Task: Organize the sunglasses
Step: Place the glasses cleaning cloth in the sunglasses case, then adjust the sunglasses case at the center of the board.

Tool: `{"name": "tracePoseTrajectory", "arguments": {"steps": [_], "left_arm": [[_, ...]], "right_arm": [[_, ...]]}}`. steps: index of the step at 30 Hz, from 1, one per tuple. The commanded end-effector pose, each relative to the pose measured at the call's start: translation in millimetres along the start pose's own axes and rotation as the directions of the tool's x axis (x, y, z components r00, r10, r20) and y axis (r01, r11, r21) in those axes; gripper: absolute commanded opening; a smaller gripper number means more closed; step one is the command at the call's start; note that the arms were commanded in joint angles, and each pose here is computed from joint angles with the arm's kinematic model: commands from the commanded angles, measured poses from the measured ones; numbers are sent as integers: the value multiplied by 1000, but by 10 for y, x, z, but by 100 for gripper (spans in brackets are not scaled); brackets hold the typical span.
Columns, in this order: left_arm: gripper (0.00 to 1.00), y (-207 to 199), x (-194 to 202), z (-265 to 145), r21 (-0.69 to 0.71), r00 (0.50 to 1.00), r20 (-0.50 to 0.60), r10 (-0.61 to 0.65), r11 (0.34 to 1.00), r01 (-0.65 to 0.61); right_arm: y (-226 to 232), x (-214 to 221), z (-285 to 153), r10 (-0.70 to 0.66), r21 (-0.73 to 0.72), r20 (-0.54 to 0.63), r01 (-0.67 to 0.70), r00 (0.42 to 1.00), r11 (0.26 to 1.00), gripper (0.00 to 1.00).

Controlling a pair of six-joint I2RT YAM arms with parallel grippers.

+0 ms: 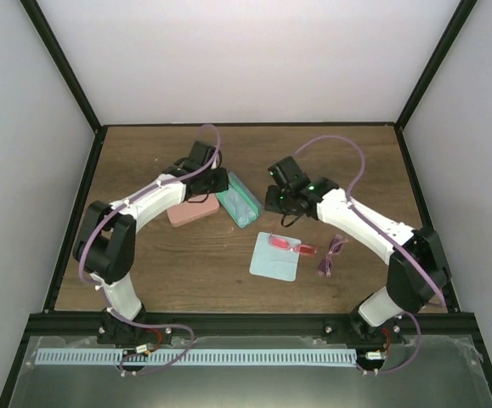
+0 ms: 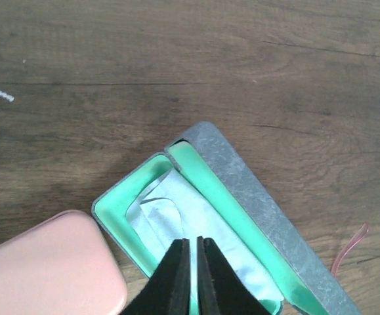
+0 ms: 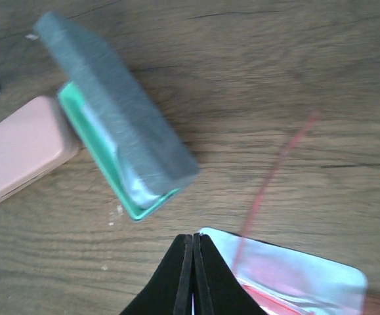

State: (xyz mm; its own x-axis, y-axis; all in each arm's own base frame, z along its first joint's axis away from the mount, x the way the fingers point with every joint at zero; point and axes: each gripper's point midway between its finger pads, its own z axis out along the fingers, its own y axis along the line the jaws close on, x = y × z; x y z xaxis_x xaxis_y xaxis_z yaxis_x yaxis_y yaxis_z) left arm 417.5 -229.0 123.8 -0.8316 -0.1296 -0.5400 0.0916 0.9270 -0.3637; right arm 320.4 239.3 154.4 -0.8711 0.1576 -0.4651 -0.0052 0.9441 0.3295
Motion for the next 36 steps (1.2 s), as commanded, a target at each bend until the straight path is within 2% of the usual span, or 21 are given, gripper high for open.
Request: {"name": "tracePoseTrajectory", "arguments": {"steps": [1, 3, 5, 7, 11, 13, 15, 18, 22, 25, 30, 36], "left_arm": [[9, -321, -149, -255, 53, 992, 100, 74, 995, -80], [27, -465, -141, -417, 61, 983, 149, 110, 991, -121], [41, -618, -56, -501, 105, 982, 151, 118, 985, -134], [48, -828, 96, -559, 149, 979, 141, 149, 974, -170], [48, -1191, 486, -551, 228, 968, 74, 241, 941, -251], [40, -1338, 703, -547, 273, 955, 39, 294, 916, -293], [36, -1455, 906, -550, 306, 941, 18, 339, 894, -328], [18, -1567, 1200, -511, 365, 923, -34, 382, 865, -344], [16, -1645, 1458, -454, 382, 903, -85, 421, 851, -361], [16, -1632, 1464, -457, 365, 904, -85, 418, 858, -362], [16, -1502, 1382, -413, 280, 912, -68, 405, 885, -372], [12, -1269, 1069, -402, 118, 935, -9, 354, 929, -351]], "right_arm": [[-490, 17, -150, 116, 117, -3, -115, 993, 986, 4], [-721, 41, -214, 167, 133, -2, -165, 986, 977, 26], [-979, 151, -223, 204, 161, -29, -197, 978, 967, 45], [-1198, 263, -207, 233, 205, -62, -216, 971, 955, 52], [-1422, 430, -170, 275, 251, -110, -241, 955, 937, 53], [-1485, 418, -179, 292, 255, -103, -259, 951, 932, 52], [-1536, 369, -180, 299, 255, -89, -269, 950, 929, 51], [-1619, 304, -115, 309, 263, -86, -277, 947, 924, 49], [-1759, 249, -50, 344, 307, -94, -301, 934, 903, 46], [-1818, 222, -144, 364, 340, -57, -324, 930, 883, 46], [-1901, 463, -211, 400, 380, -93, -339, 912, 861, 45], [-1939, 613, -253, 431, 390, -103, -362, 897, 847, 43]]}}
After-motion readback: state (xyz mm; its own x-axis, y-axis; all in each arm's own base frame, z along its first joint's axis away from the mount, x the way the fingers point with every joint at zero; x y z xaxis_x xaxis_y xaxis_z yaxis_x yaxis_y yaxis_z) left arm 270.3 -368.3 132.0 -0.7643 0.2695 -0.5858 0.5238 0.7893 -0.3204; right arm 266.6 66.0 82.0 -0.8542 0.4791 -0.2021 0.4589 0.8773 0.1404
